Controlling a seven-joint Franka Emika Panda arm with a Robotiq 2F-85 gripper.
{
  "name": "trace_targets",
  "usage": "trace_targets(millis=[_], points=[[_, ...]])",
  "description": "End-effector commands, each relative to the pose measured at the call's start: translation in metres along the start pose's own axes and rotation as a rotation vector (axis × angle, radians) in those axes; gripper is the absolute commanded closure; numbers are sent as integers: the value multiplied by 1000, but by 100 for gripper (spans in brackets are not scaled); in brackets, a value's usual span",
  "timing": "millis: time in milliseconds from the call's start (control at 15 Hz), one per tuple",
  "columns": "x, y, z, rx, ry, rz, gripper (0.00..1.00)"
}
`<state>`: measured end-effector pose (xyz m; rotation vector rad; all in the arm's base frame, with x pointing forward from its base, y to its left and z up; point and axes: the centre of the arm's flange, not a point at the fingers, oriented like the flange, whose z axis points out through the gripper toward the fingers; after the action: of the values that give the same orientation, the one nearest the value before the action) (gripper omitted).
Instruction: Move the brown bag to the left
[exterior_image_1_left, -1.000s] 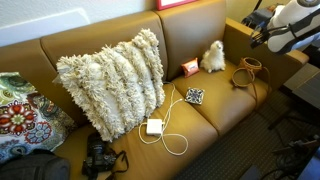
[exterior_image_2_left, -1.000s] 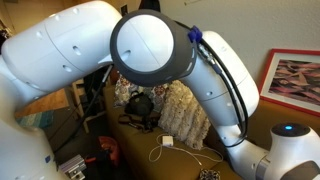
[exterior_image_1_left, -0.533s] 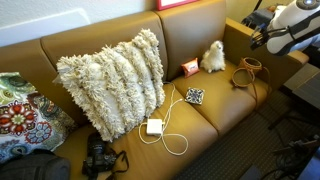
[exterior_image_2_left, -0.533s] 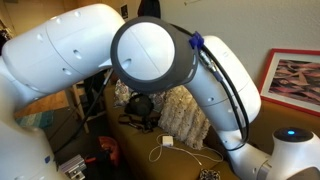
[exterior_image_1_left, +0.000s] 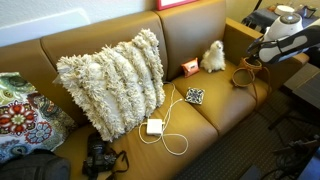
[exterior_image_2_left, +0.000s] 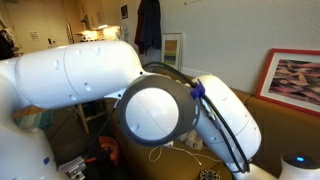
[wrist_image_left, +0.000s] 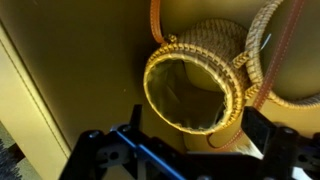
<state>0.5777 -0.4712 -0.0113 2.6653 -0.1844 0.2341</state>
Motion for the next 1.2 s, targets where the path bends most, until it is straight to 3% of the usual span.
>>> trace_targets(millis=[0,267,333,533,867,1133], points=[[9,26,52,-3,-6,-34,0],[-8,37,76,-13,-43,-51,0],[-27,31,30,-17,-26,-28,0],[-24,30,23,7,-35,-29,0],[-11,-10,9,69,2,-78,0],[-6,-46,22,103,7,-114,0]])
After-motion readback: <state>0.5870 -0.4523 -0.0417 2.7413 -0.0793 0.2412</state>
